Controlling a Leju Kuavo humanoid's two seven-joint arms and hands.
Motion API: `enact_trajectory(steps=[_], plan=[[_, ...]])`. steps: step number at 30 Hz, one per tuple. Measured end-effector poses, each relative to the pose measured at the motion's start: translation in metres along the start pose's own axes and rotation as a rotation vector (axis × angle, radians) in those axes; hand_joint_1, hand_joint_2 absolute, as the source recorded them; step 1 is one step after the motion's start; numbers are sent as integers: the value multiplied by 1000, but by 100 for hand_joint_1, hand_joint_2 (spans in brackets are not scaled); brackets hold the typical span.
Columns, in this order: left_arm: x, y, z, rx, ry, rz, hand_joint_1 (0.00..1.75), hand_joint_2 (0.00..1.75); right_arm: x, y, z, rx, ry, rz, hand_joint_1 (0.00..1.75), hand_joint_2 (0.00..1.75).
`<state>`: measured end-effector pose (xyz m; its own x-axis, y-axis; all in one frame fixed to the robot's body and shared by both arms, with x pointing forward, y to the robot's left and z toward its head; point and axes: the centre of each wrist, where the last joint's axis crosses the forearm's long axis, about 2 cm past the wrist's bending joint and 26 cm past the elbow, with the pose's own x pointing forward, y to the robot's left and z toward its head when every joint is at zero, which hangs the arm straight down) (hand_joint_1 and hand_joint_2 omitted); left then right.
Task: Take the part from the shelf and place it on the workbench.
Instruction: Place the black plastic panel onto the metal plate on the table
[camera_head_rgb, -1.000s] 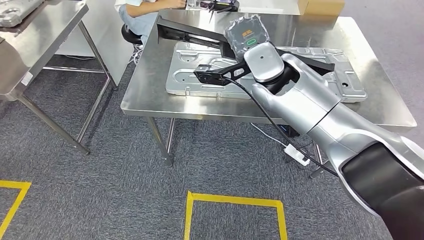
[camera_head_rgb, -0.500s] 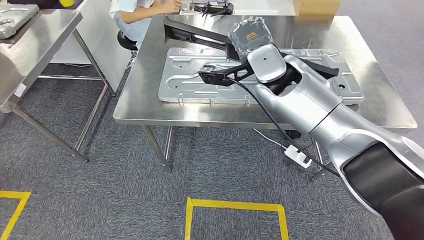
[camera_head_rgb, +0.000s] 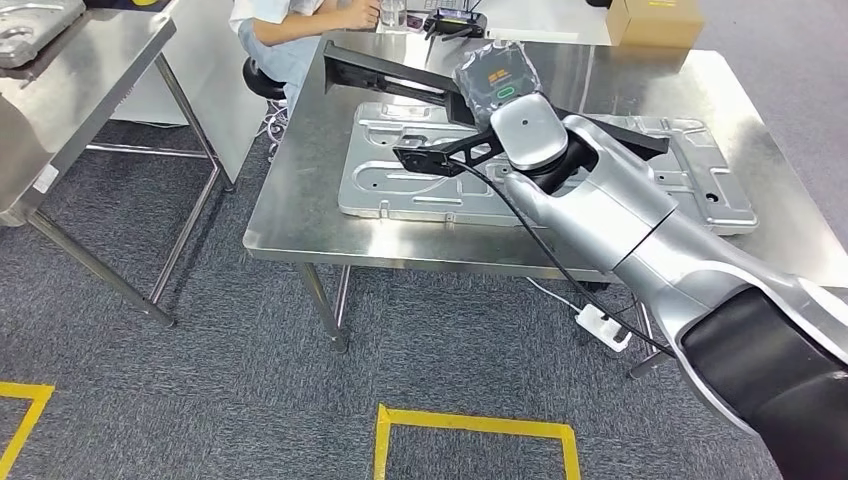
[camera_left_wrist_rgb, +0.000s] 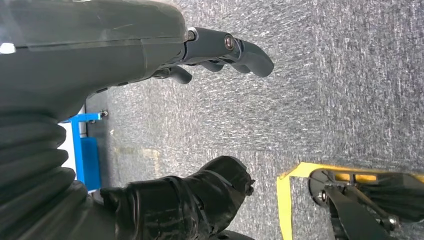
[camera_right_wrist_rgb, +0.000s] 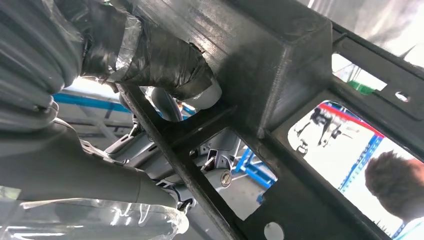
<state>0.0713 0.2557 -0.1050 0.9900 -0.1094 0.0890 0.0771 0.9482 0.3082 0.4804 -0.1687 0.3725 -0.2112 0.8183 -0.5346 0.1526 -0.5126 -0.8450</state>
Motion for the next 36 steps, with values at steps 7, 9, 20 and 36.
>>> enact_trajectory(steps=[7,9,20,36], plan=[[1,1,0,4,6,2,0,175,-8,4,0,14,26,4,175,175],[0,1,0,5,8,2,0,175,-12,5,0,21,37,8,175,175],[1,1,0,0,6,-2,0,175,-15,20,3,48,45,5,175,175],[2,0,0,4,1,-8,0,175,-26,39,6,74,65,3,175,175]])
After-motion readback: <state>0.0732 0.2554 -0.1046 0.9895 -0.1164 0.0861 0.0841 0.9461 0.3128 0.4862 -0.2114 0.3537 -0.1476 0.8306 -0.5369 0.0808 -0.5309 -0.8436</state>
